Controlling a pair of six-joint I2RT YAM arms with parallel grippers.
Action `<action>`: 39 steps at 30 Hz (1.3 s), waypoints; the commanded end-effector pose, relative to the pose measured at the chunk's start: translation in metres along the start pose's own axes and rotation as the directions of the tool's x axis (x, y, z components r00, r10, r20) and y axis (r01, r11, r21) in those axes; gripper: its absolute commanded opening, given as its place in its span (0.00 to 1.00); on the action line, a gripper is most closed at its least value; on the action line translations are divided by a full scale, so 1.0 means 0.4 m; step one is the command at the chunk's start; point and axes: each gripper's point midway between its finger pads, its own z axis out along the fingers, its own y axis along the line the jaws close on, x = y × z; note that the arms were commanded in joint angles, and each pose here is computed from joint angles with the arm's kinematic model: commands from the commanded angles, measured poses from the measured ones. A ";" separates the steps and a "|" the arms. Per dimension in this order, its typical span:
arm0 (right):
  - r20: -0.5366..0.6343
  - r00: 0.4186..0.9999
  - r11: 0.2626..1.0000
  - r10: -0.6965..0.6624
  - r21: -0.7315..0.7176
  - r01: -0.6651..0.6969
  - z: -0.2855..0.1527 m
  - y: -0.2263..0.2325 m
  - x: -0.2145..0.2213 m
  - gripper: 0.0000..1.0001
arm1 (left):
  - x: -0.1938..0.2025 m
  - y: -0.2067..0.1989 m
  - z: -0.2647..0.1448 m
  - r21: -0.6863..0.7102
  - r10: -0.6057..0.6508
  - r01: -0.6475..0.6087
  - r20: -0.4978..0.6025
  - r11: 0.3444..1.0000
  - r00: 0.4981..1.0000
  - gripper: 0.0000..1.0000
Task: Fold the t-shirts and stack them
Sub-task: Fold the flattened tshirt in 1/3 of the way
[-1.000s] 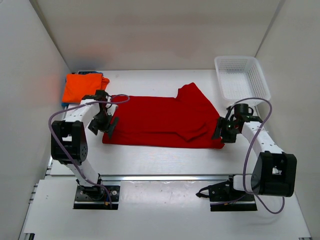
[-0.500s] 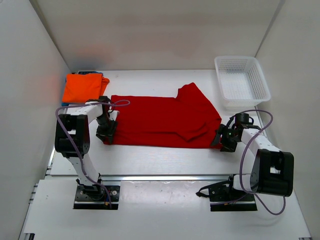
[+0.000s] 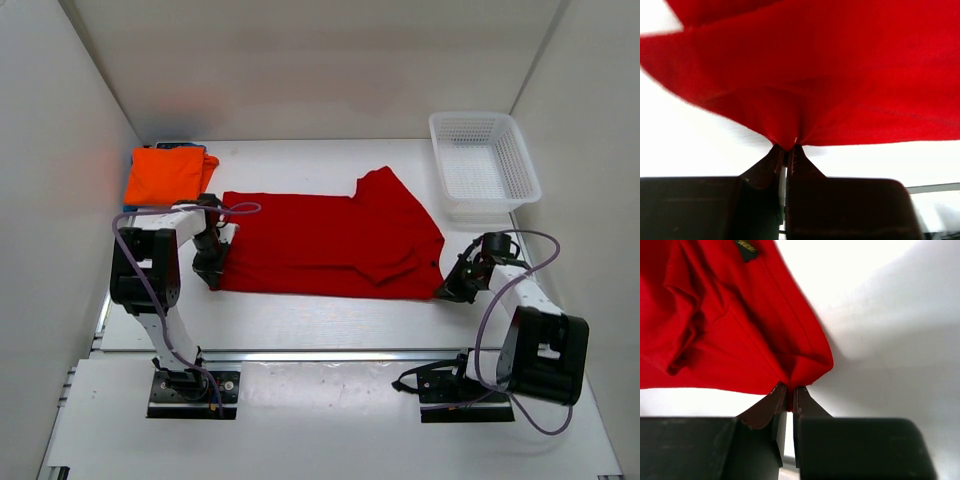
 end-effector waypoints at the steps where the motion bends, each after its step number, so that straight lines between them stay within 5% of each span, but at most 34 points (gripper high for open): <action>1: 0.035 0.999 0.999 0.019 0.030 -0.020 -0.062 0.001 0.003 0.00 | 0.022 0.030 -0.055 -0.064 0.067 -0.065 0.035 0.996 0.997 0.00; 9: -0.025 0.997 0.994 0.073 0.084 -0.070 -0.120 0.004 0.096 0.00 | 0.168 0.005 -0.069 -0.028 0.132 -0.135 -0.087 0.990 0.987 0.00; 11: -0.028 0.996 0.992 0.082 0.096 -0.079 -0.128 -0.001 0.099 0.11 | 0.198 -0.004 -0.060 -0.021 0.146 -0.149 -0.116 0.989 0.982 0.04; 13: -0.027 0.995 0.990 0.096 0.103 -0.093 -0.140 -0.011 0.099 0.24 | 0.223 -0.007 -0.054 -0.029 0.155 -0.160 -0.138 0.987 0.978 0.22; 18: 0.074 0.997 0.986 0.034 0.158 -0.046 -0.217 0.003 0.042 0.32 | 0.225 0.027 -0.072 -0.117 0.146 -0.161 -0.124 0.980 0.981 0.85; 22: 0.095 0.991 0.987 -0.097 0.138 0.084 -0.251 0.091 0.015 0.38 | 0.159 0.089 -0.137 -0.281 0.114 -0.111 -0.006 0.953 0.993 0.89; 28: -0.135 0.985 0.990 -0.112 -0.096 0.100 -0.137 0.256 0.159 0.43 | 0.039 0.156 -0.255 -0.449 0.114 -0.015 0.194 0.893 0.974 0.92; 39: -0.232 0.972 0.981 -0.027 -0.191 -0.018 -0.024 0.311 0.210 0.50 | 0.020 0.101 -0.195 -0.340 0.107 -0.048 0.157 0.939 0.982 0.91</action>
